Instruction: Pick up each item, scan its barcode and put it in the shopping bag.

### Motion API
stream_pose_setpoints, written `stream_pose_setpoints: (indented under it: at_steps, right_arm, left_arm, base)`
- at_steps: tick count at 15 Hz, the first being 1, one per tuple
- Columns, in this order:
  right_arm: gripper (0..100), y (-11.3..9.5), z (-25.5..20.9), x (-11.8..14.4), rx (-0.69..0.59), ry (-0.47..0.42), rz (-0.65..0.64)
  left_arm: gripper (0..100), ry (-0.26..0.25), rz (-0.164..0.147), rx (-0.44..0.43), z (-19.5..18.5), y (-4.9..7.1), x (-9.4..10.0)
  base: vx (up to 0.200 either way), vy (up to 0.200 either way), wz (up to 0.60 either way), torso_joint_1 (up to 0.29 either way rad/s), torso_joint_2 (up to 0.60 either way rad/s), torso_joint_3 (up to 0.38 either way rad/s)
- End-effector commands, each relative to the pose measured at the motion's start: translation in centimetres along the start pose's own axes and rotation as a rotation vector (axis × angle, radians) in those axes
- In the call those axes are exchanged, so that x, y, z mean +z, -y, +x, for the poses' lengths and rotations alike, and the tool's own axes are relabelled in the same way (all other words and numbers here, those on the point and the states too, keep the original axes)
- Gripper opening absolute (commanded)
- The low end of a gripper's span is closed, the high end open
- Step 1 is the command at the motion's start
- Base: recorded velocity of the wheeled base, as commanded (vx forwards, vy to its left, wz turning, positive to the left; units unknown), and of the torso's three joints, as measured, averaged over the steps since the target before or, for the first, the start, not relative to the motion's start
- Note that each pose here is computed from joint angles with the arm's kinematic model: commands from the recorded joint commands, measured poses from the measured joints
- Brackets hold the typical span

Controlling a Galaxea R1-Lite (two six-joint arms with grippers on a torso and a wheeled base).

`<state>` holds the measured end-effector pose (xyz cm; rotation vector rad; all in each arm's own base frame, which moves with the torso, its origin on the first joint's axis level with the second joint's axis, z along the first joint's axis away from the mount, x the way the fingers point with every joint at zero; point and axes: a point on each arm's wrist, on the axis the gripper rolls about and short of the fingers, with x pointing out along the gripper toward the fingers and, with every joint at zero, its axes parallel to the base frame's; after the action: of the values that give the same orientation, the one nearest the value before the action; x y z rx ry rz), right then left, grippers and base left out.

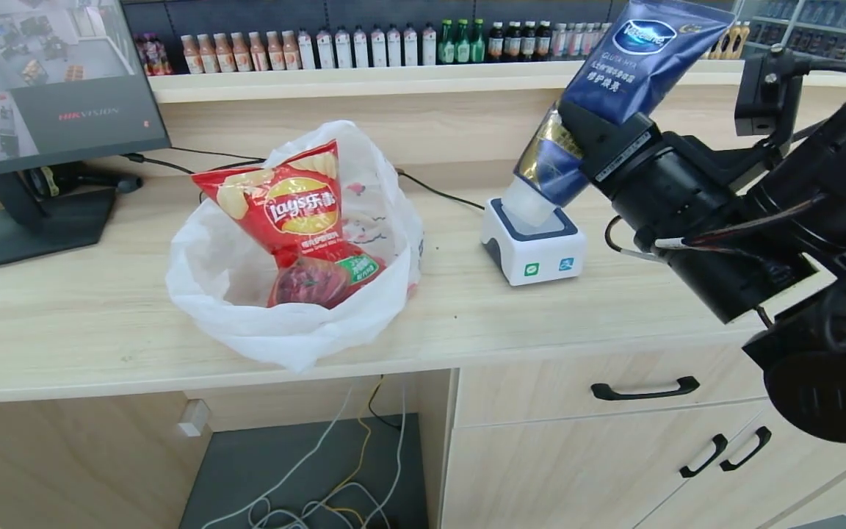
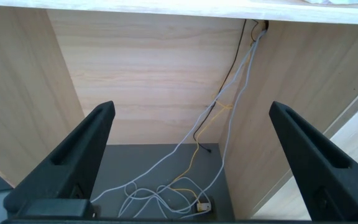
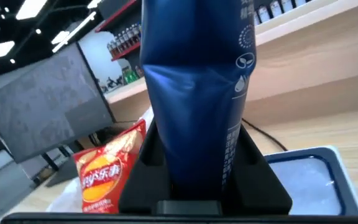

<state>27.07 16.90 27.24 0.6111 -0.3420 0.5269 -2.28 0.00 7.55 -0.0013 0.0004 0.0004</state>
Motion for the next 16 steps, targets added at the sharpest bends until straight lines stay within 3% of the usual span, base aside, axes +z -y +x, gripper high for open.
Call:
stream_pose_setpoints:
  at_steps: [1, 7, 9, 12, 16]
  right_arm:
    - [0, 0.9, 1.0, -1.2, -0.049, 0.008, 0.091]
    - [0, 0.7, 2.5, -0.9, -0.063, 0.088, 0.406]
    - [0, 1.8, 2.7, -1.5, -0.089, 0.086, 0.479]
    - [0, 4.4, 3.6, -3.5, -0.126, 0.121, 0.515]
    - [0, 4.8, 3.7, -4.5, -0.149, 0.120, 0.566]
  left_arm:
    - [100, 0.000, 0.000, 0.001, 0.0, 0.0, 0.0]
    - [100, 0.000, 0.000, 0.001, 0.0, 0.0, 0.0]
    - [100, 0.000, 0.000, 0.000, 0.0, 0.0, 0.0]
    - [100, 0.000, 0.000, 0.001, 0.0, 0.0, 0.0]
    - [100, 0.000, 0.000, 0.000, 0.0, 0.0, 0.0]
  base:
    - [0.000, 0.000, 0.00, 0.000, 0.00, 0.000]
    - [0.000, 0.000, 0.00, 0.000, 0.00, 0.000]
    - [0.000, 0.000, 0.00, 0.000, 0.00, 0.000]
    - [0.000, 0.000, 0.00, 0.000, 0.00, 0.000]
    - [0.000, 0.000, 0.00, 0.000, 0.00, 0.000]
